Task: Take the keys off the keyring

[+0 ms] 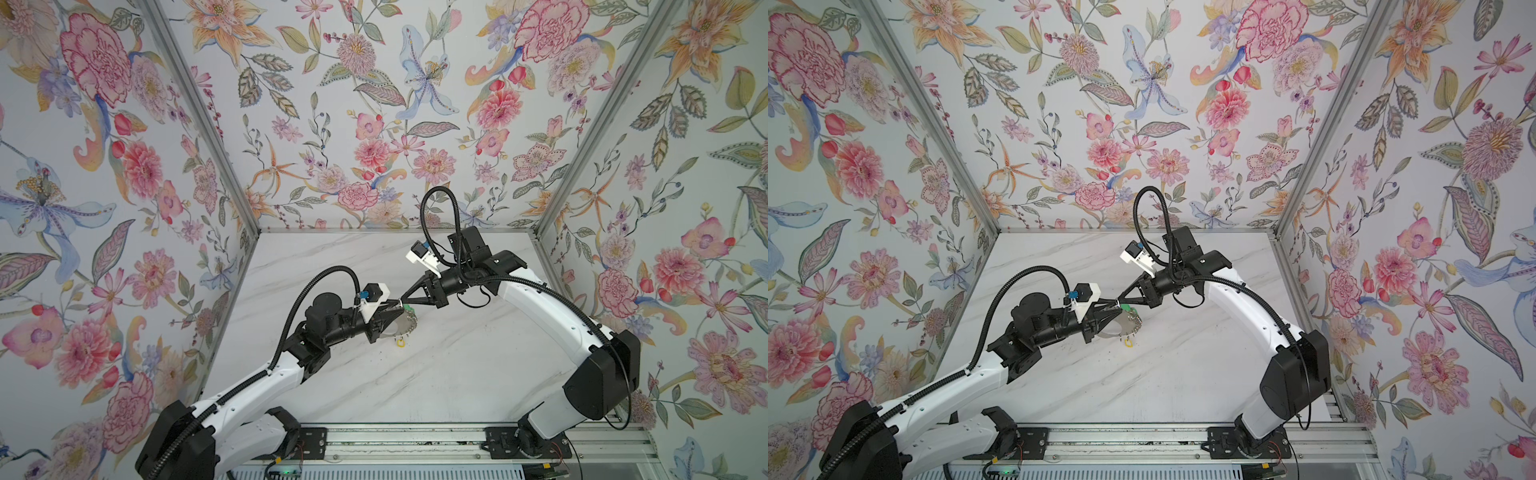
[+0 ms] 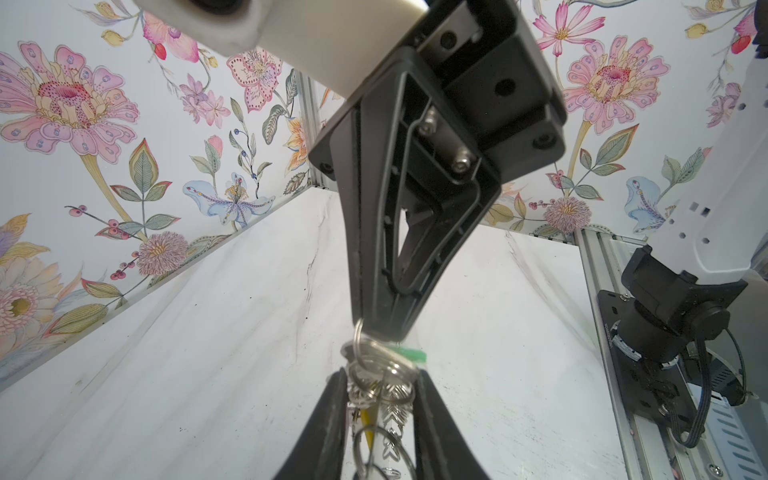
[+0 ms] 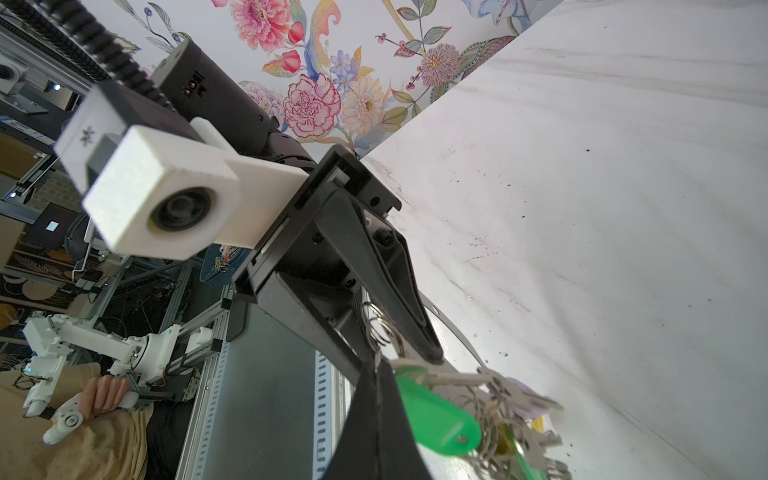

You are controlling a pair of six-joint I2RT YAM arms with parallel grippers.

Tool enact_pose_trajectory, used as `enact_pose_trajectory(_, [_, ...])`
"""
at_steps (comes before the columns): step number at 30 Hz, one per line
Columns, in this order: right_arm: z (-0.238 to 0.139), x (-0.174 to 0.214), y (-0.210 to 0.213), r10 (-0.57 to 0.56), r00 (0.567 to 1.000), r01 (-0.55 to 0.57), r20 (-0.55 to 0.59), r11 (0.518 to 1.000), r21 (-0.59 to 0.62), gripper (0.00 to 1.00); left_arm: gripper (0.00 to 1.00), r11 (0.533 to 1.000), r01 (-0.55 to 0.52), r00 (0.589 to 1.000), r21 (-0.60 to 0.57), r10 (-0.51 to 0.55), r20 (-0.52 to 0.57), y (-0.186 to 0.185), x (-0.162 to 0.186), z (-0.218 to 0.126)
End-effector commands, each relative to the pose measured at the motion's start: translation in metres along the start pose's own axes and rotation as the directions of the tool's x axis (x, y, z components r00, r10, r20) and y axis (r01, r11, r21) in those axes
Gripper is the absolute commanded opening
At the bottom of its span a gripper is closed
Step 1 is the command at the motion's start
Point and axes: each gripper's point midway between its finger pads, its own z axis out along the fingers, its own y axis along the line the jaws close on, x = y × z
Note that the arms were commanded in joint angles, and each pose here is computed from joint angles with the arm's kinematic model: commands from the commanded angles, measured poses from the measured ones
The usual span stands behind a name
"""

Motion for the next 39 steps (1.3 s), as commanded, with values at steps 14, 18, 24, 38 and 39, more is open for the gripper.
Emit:
enact_pose_trajectory(14, [-0.006, 0.005, 0.014, -0.030, 0.999, 0.031, 0.010, 0.999, -0.017, 0.00, 0.22, 0.997, -0.021, 1.000, -0.071, 0.022, 0.009, 0.007, -0.004, -0.006])
enact_pose_trajectory(18, [-0.006, 0.010, 0.015, -0.026, 1.000, 0.026, 0.004, 1.000, -0.013, 0.00, 0.21, 0.997, -0.023, 1.000, -0.076, 0.023, 0.010, 0.009, -0.005, -0.006])
enact_pose_trajectory(24, [-0.001, 0.015, 0.011, -0.016, 1.000, 0.016, -0.020, 1.000, 0.001, 0.00, 0.21, 0.996, -0.026, 0.999, -0.084, 0.028, 0.019, 0.010, -0.009, -0.006])
enact_pose_trajectory(38, [-0.021, 0.007, -0.003, -0.003, 1.000, 0.003, 0.023, 1.000, -0.016, 0.00, 0.59, 0.998, 0.006, 0.999, -0.056, -0.004, 0.033, -0.001, -0.024, -0.019])
enact_pose_trajectory(39, [-0.019, 0.008, -0.002, -0.001, 1.000, 0.001, 0.017, 1.000, -0.028, 0.00, 0.62, 0.998, 0.009, 0.999, -0.058, -0.007, 0.035, -0.001, -0.024, -0.020])
